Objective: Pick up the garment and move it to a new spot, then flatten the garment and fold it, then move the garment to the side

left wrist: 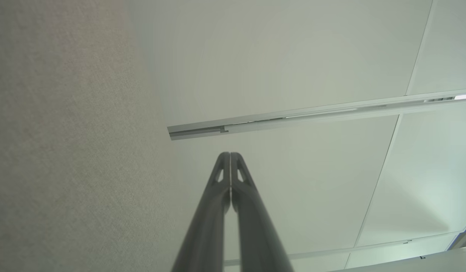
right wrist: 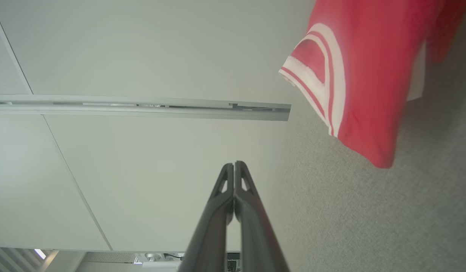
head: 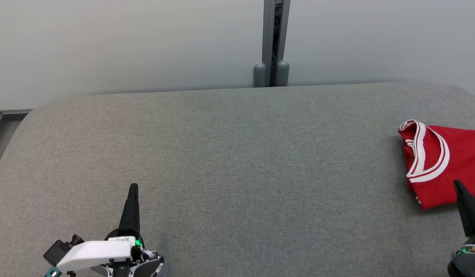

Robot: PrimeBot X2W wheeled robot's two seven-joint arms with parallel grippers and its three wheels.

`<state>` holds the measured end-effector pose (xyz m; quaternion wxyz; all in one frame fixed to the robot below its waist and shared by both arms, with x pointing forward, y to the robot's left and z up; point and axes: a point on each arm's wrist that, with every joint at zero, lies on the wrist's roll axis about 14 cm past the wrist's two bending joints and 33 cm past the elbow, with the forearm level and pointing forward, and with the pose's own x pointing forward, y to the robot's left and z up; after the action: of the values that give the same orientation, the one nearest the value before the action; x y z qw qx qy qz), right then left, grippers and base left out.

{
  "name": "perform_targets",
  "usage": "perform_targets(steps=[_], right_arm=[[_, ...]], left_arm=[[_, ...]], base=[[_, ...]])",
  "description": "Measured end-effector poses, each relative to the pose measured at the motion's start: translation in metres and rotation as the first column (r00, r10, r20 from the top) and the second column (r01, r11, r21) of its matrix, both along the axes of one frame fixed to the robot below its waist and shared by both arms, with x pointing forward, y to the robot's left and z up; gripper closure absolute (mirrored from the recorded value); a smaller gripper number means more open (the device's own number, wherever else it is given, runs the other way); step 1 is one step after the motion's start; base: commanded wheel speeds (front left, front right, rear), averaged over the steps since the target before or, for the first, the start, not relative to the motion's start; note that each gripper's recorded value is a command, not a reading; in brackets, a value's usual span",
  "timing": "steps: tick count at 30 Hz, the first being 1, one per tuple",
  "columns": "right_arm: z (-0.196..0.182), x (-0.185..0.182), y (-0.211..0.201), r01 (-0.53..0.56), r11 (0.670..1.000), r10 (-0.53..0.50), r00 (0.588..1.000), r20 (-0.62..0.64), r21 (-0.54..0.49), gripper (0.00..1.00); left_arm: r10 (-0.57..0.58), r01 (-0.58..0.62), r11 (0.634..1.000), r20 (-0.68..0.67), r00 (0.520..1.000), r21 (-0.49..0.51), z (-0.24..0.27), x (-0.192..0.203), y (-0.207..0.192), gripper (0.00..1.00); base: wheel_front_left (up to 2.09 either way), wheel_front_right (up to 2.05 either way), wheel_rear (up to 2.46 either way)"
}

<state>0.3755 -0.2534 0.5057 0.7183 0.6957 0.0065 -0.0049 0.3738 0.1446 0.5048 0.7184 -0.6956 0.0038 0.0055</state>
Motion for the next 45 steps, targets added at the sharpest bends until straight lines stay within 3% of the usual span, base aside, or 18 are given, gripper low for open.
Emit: perform_targets(steps=[6, 45], right_arm=[[0.0010, -0.0002, -0.0020, 0.001, 0.999, -0.002, 1.000, 0.009, 0.038, 1.00], [0.0021, 0.0005, -0.0024, 0.001, 0.999, -0.001, 1.000, 0.012, 0.039, 1.00]], left_arm=[[-0.001, 0.001, 0.999, 0.003, 1.000, -0.035, 0.0017, 0.0008, -0.0013, 1.00], [-0.001, 0.001, 0.999, 0.004, 1.000, -0.035, 0.0017, 0.0008, -0.0014, 1.00]], base=[[0.00, 0.00, 0.00], [0.00, 0.00, 0.00]])
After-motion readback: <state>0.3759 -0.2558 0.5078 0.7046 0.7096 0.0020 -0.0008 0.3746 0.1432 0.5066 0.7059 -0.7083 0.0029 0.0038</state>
